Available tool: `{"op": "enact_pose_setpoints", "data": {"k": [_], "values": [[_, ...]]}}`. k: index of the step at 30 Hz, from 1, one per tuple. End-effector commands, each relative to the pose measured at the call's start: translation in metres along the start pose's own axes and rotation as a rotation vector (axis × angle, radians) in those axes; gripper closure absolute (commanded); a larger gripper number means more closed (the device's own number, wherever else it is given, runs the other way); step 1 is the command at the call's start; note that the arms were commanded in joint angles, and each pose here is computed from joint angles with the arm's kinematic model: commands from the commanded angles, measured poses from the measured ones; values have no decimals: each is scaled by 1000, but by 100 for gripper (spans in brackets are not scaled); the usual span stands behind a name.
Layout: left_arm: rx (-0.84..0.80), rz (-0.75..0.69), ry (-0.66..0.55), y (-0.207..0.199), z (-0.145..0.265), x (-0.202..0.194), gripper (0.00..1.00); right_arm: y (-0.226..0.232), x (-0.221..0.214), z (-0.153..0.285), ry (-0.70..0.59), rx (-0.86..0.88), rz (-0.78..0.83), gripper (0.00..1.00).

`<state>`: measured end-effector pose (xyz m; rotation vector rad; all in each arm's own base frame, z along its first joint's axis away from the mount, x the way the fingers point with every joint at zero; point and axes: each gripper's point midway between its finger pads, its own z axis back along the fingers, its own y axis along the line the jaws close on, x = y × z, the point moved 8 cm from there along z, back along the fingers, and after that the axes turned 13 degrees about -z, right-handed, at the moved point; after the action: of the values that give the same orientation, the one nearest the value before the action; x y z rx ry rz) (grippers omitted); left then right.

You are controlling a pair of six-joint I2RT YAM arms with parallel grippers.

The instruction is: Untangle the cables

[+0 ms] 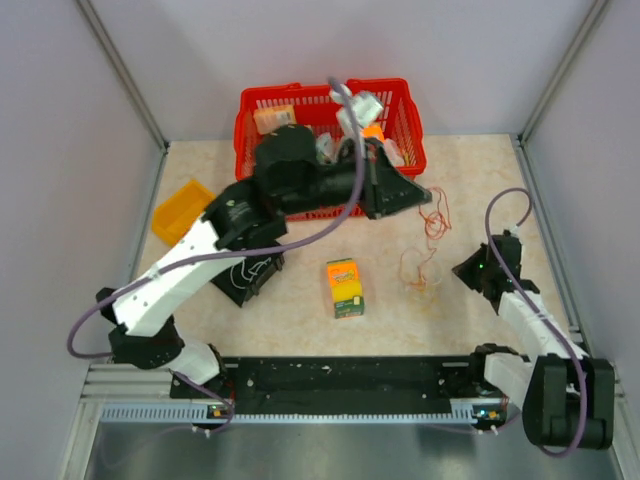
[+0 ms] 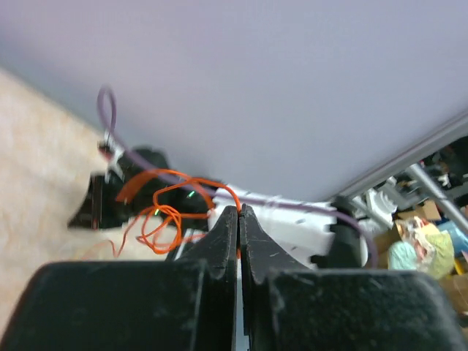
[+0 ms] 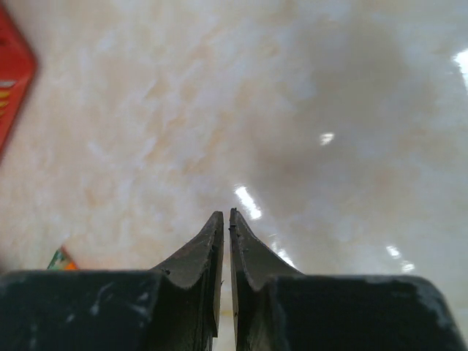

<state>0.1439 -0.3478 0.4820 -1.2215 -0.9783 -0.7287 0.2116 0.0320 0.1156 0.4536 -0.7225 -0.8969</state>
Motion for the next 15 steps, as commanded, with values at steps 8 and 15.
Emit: {"op": "enact_pose_setpoints", "data": {"k": [8, 15], "values": [[42, -167, -319, -49, 80, 87, 100, 32, 34, 25, 14, 189, 174, 55], [167, -193, -326, -34, 88, 83, 100, 102, -13, 106, 192, 786, 506, 26]]}}
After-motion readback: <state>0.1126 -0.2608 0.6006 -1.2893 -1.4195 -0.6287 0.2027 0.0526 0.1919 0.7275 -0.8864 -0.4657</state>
